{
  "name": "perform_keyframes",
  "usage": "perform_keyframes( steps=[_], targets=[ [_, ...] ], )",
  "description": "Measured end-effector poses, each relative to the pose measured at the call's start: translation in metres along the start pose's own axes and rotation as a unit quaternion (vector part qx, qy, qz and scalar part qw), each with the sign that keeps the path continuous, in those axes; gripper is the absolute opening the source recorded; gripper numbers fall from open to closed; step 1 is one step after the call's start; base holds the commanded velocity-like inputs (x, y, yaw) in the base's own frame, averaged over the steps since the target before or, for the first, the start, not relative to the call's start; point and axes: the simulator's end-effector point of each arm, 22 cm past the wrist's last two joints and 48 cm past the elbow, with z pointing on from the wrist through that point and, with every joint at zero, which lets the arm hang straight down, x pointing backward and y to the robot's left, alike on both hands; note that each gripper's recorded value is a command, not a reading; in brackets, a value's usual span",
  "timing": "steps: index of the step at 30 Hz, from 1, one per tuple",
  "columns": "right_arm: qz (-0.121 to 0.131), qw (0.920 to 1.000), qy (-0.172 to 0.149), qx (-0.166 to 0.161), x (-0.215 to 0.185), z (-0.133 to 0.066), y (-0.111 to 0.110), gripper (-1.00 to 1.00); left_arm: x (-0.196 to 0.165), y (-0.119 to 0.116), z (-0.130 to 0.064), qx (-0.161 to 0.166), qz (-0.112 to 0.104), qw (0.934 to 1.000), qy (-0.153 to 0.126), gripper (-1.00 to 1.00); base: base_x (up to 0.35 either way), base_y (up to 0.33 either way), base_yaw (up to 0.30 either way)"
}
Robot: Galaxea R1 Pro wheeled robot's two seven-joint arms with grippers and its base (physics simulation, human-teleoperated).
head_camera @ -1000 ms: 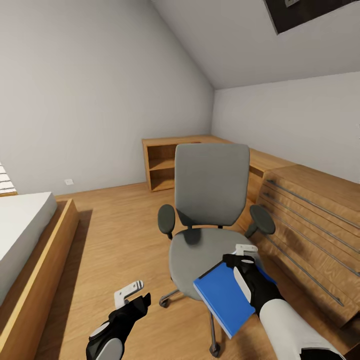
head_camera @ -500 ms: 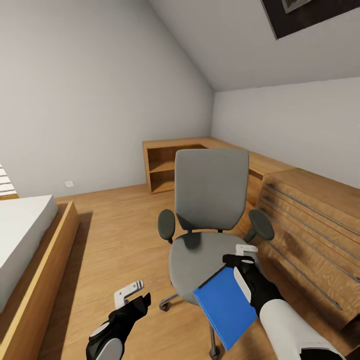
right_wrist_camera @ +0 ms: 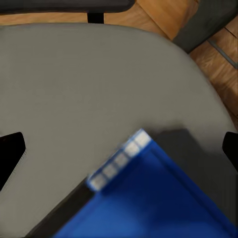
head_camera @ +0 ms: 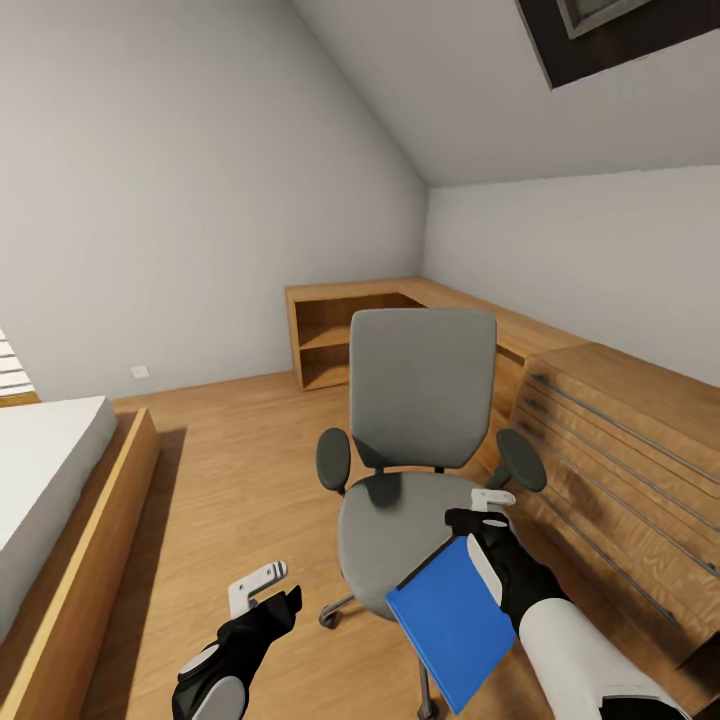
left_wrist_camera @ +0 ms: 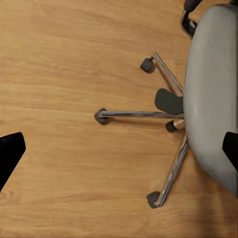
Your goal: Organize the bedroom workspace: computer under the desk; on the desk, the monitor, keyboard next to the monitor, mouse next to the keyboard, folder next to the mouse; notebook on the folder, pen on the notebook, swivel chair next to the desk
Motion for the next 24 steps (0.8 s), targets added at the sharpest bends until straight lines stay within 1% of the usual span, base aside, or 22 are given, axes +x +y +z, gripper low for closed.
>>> perform_keyframes(
  steps=[5,12,17,18,23,24],
  targets=[
    [0.0,1.0,0.0,0.0,0.0,0.0,0.0,1.0,0.0,0.0,0.0,0.0,0.0,1.0,0.0,1.0,0.0,0.0,0.0],
    [0.001,1.0,-0.005,-0.001,-0.014,-0.006,0.001,1.0,-0.007,-0.004,-0.006,0.0,0.0,1.0,0.0,1.0,0.0,0.0,0.0],
    [0.011,0.999,-0.043,-0.003,-0.051,-0.015,0.002,1.0,-0.007,-0.003,-0.006,0.0,0.001,1.0,0.001,1.0,0.0,0.0,0.0],
    [0.014,0.9983,-0.056,-0.005,-0.065,-0.02,0.004,1.0,-0.007,-0.003,-0.006,0.0,0.001,1.0,0.001,1.0,0.0,0.0,0.0],
    [0.022,0.9965,-0.08,-0.011,-0.096,-0.037,0.008,1.0,-0.007,-0.003,-0.006,-0.001,0.001,1.0,0.001,1.0,0.0,0.0,0.0],
    [0.024,0.9962,-0.082,-0.015,-0.101,-0.043,0.011,1.0,-0.007,-0.003,-0.006,-0.001,0.001,1.0,0.001,1.0,0.0,0.0,0.0]
  ],
)
